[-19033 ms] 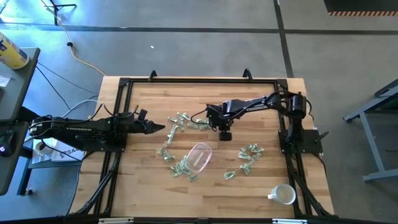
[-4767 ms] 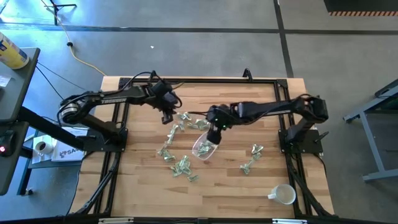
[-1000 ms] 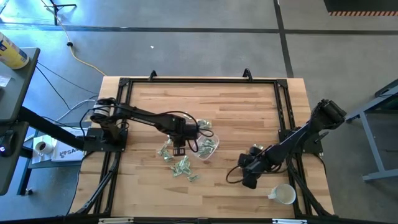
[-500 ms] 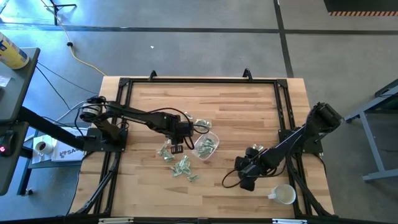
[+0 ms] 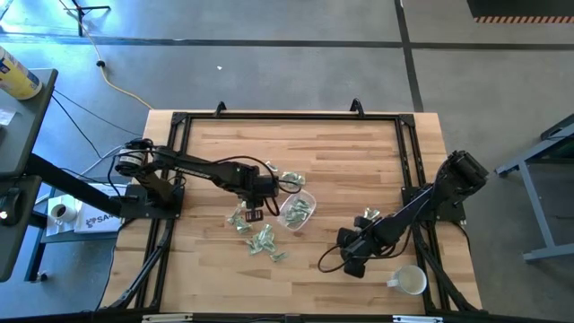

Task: Pick and place Stevia / Truvia into bins
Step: Put the stevia packet into the transparent bin

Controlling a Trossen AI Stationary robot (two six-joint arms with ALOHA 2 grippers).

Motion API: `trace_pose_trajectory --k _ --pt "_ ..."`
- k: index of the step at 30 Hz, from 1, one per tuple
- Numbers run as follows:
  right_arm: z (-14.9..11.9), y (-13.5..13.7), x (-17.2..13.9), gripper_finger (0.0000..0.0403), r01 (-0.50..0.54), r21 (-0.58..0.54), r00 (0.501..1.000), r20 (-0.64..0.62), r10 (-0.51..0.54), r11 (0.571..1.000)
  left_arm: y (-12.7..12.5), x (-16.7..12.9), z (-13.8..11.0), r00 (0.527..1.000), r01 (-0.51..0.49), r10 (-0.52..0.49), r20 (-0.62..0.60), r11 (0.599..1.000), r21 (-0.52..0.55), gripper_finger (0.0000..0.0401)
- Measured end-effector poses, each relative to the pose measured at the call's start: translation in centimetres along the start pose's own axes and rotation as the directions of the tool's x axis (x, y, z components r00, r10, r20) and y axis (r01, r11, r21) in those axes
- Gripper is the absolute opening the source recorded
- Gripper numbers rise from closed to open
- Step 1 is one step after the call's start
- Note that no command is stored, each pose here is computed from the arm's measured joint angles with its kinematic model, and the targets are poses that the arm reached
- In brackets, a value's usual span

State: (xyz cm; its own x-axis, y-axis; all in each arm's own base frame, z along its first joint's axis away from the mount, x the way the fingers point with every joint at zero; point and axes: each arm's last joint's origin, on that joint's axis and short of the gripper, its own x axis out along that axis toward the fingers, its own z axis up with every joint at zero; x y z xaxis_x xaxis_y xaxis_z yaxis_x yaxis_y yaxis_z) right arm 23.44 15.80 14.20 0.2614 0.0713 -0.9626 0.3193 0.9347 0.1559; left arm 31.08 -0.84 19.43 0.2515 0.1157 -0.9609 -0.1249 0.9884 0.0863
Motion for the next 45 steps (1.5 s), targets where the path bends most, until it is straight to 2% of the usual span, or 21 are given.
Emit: trace_pose_trajectory --k 3,5,9,12,16,19,23,26,30,33,35,39,45 --pt "0.0 -0.2 0.3 0.0022 0.034 -0.015 0.999 0.007 -0.034 0.999 0.0 0.0 -0.2 1.000 -0.003 0.003 -0.019 1.000 -0.011 0.0129" --pt "0.0 -0.1 0.8 0.0006 0.041 -0.030 0.999 0.000 -0.041 0.999 0.1 0.0 -0.4 0.999 -0.007 0.006 -0.044 1.000 -0.021 0.0129" --pt "0.1 0.0 1.4 0.0008 0.029 0.008 0.999 -0.032 -0.029 1.000 0.1 0.0 -0.8 0.997 -0.014 0.011 -0.081 0.999 -0.036 0.0129" --pt "0.7 0.3 0.4 0.0003 0.024 0.017 1.000 0.007 -0.024 1.000 0.1 -0.2 -0.9 0.996 -0.016 0.012 -0.088 0.999 -0.042 0.0129" --pt "1.8 0.9 -1.9 0.0009 0.006 -0.033 0.997 0.082 -0.004 0.999 0.2 -0.5 -0.9 0.997 -0.013 0.010 -0.071 0.999 -0.045 0.0129" --pt "1.7 1.0 -2.3 0.0014 0.025 -0.089 0.998 0.066 -0.019 0.996 0.1 -0.5 -0.7 0.998 -0.010 0.007 -0.055 0.999 -0.047 0.0129" --pt "1.9 1.4 -2.8 0.0048 0.021 -0.142 0.998 0.062 -0.013 0.990 0.1 -0.5 -0.7 0.999 -0.009 0.007 -0.051 0.999 -0.049 0.0129" --pt "2.7 1.1 -3.6 0.0073 0.093 -0.158 0.993 0.088 -0.079 0.983 0.1 -0.5 -0.7 0.998 -0.011 0.007 -0.055 0.998 -0.068 0.0129" --pt "3.8 0.6 -4.1 0.0067 0.115 -0.193 0.991 0.091 -0.099 0.975 0.1 -0.5 -0.8 0.998 -0.013 0.008 -0.062 0.997 -0.072 0.0129" --pt "3.3 0.6 -3.9 0.0066 0.105 -0.244 0.994 0.057 -0.094 0.964 0.1 -0.5 -0.8 0.998 -0.012 0.008 -0.061 0.997 -0.071 0.0129" --pt "2.8 0.8 -3.8 0.0079 0.082 -0.268 0.997 0.024 -0.078 0.960 0.1 -0.5 -0.8 0.998 -0.013 0.008 -0.061 0.997 -0.071 0.0129" --pt "1.8 1.8 -3.9 0.0133 0.049 -0.310 0.999 0.020 -0.045 0.949 0.1 -0.5 -0.8 0.998 -0.012 0.008 -0.060 0.997 -0.071 0.0129" --pt "0.7 2.8 -3.4 0.0221 0.070 -0.355 0.997 0.052 -0.055 0.932 0.2 -0.5 -0.6 0.999 -0.020 0.018 -0.038 0.998 -0.066 0.0129"
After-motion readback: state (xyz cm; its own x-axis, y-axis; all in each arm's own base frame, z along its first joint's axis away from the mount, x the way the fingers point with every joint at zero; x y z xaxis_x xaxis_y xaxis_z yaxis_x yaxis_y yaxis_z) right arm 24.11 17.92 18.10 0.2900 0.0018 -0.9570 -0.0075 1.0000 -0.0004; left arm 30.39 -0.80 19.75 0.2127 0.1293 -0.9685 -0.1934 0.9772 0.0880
